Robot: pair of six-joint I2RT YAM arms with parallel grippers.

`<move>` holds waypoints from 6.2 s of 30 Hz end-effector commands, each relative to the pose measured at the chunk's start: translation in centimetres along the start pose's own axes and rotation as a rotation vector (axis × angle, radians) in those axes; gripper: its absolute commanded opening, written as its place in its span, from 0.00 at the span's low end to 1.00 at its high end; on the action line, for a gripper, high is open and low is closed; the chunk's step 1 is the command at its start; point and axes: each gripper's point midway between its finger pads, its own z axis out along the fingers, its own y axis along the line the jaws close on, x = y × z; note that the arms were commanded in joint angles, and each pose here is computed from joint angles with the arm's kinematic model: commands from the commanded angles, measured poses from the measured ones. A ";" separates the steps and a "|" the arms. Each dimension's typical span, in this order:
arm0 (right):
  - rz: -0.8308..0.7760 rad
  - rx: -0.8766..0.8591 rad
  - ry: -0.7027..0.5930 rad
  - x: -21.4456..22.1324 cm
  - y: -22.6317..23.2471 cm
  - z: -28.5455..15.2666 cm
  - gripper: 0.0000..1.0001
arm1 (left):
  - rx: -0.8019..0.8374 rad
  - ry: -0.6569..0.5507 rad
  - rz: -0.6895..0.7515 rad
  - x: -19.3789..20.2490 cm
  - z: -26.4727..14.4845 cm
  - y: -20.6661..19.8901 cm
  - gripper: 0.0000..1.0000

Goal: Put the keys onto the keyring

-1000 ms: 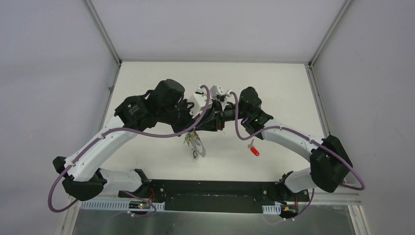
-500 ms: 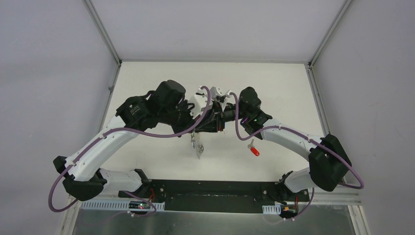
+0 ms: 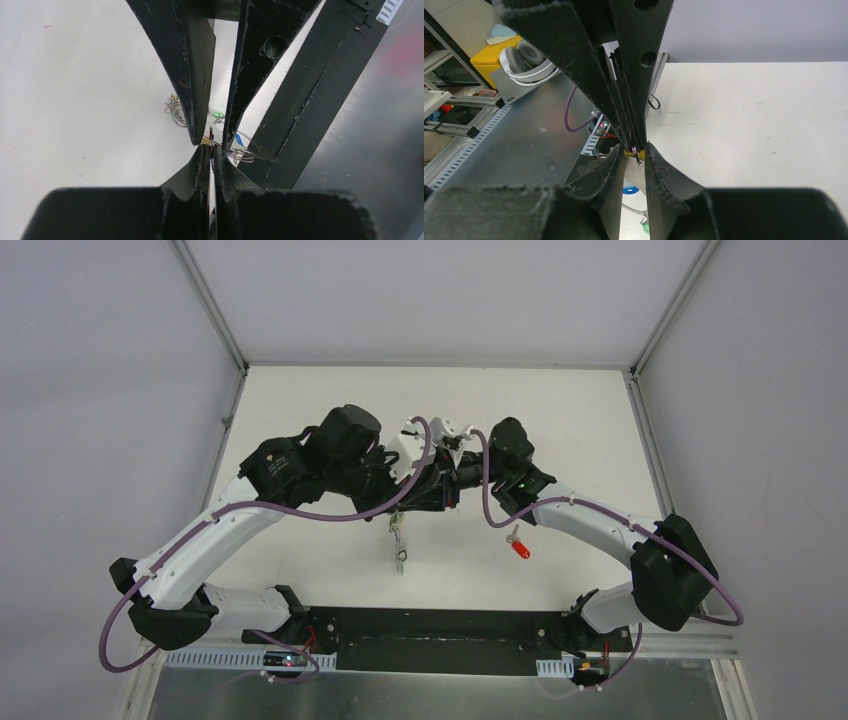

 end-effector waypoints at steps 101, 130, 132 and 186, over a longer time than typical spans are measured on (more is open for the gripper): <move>-0.077 -0.031 -0.099 -5.1 2.4 -1.2 0.00 | -0.091 -0.686 0.161 -1.6 -3.1 -0.6 0.25; -0.069 -0.029 -0.106 -5.1 2.5 -1.2 0.00 | -0.046 -0.807 0.163 -2.9 -3.6 -1.5 0.00; -0.069 -0.027 -0.107 -5.1 2.4 -1.2 0.00 | -0.045 -0.809 0.170 -2.9 -3.7 -1.6 0.00; -0.007 0.034 -0.190 -5.6 0.0 0.0 0.35 | -0.044 -0.006 -0.079 -3.7 -5.5 -0.5 0.00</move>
